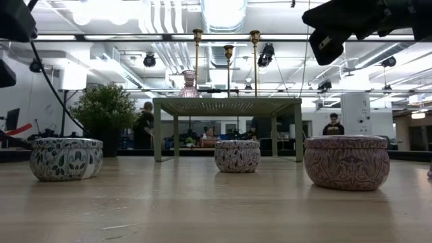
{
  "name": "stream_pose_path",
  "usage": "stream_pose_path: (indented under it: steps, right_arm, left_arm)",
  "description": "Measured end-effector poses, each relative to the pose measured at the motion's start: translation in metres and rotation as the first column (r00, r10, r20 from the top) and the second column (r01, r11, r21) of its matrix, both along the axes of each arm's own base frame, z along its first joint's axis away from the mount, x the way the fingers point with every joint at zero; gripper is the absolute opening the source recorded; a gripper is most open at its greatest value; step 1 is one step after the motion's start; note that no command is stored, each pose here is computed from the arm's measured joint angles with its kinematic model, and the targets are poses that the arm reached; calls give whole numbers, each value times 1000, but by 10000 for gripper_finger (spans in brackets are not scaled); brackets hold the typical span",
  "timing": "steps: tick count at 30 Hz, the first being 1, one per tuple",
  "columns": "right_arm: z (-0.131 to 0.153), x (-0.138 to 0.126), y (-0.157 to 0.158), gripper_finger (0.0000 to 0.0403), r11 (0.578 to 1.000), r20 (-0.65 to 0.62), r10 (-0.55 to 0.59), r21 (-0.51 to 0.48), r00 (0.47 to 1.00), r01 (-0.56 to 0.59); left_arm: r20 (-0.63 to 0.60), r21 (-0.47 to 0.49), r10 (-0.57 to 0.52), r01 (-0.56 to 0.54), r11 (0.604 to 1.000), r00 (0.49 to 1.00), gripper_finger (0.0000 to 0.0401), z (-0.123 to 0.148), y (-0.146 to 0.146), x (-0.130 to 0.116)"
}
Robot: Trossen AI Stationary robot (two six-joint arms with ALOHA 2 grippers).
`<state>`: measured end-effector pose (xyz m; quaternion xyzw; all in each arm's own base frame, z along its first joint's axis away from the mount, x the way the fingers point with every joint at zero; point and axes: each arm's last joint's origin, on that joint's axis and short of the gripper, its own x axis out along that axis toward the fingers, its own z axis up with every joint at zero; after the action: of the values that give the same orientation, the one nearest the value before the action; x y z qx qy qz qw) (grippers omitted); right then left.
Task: Stock candles and vases on shelf
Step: Align the left pink glass vase with the other pink vase on the shelf
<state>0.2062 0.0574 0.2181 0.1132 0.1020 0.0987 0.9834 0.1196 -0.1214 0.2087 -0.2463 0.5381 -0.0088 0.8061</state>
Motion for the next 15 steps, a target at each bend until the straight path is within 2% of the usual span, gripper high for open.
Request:
stream_pose_path:
  steps: [4, 8, 11, 15]
  right_arm:
    - [0, 0, 0, 8, 1000, 1, 1, -4, 1000, -1]
    - [0, 0, 0, 8, 1000, 1, 1, -9, 1000, -1]
    - [0, 0, 0, 8, 1000, 3, 2, -14, 1000, -2]
    - [0, 0, 0, 8, 1000, 8, -4, -15, 1000, 4]
  left_arm:
    - [40, -65, -12, 15, 998, 999, 213, -7, -6, 0]
    - [141, -133, -72, 91, 987, 987, 213, -13, -17, -1]
    - [226, -126, -73, 104, 986, 971, 213, -19, -21, -2]
    - [246, -63, -55, 73, 995, 968, 213, -31, -21, -5]
